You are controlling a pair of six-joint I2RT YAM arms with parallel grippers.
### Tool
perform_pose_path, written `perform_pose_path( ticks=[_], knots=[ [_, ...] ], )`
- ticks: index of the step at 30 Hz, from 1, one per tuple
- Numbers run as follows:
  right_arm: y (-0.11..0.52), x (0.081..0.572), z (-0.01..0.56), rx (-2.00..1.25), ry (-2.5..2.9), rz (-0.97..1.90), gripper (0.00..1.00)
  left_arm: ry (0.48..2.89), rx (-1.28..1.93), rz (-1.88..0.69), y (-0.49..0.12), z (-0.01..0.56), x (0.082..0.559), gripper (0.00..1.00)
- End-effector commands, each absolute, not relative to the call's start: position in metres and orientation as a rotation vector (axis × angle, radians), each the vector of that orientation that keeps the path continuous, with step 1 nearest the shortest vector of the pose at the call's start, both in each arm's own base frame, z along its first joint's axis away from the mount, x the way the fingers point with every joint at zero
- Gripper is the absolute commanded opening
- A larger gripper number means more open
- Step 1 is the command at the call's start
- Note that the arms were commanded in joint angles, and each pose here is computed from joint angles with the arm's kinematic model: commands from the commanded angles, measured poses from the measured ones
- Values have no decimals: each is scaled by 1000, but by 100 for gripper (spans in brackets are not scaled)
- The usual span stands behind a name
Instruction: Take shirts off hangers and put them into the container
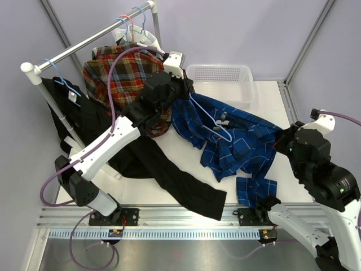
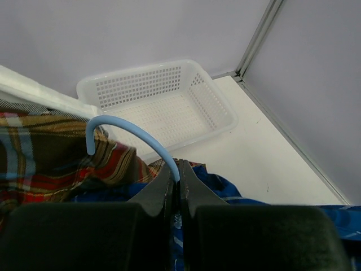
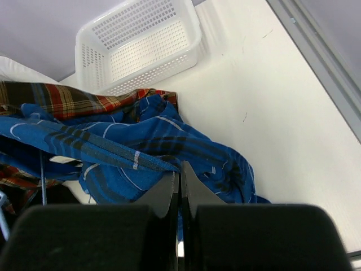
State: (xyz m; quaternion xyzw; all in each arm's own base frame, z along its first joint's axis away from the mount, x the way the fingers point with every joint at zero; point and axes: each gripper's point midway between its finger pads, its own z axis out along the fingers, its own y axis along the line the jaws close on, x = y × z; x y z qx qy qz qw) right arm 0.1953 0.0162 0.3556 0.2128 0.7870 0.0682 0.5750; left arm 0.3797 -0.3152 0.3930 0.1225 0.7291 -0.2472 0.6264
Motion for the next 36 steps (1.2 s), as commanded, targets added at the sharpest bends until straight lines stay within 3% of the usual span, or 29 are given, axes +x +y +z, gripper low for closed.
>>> perform_pose_path(
  ticks=[1, 8, 10, 11, 12, 14, 18, 19, 29, 36],
  knots=[
    [-27, 175, 371, 583, 1754, -10, 0, 1575, 148, -373, -249, 426, 404, 0],
    [22, 194, 333, 396, 1890, 149, 0, 1530, 178, -579, -269, 452, 385, 0],
    [55, 201, 315, 299, 1975, 270, 6, 1518, 183, -676, -285, 463, 376, 0],
    [66, 203, 300, 262, 2024, 295, 11, 1515, 206, -719, -295, 466, 370, 0],
    [82, 203, 295, 212, 2055, 373, 26, 1500, 225, -764, -308, 474, 360, 0],
    [94, 205, 294, 170, 2077, 420, 35, 1504, 245, -793, -325, 473, 353, 0],
    [97, 199, 334, 73, 2005, 465, 64, 1518, 280, -802, -355, 466, 343, 0],
    [95, 197, 356, 33, 1966, 457, 66, 1523, 278, -798, -359, 463, 343, 0],
    [116, 168, 416, -262, 1875, 580, 77, 1575, 299, -685, -390, 429, 358, 0],
    [137, 194, 373, -320, 1997, 573, 78, 1545, 325, -673, -402, 438, 358, 0]
  ],
)
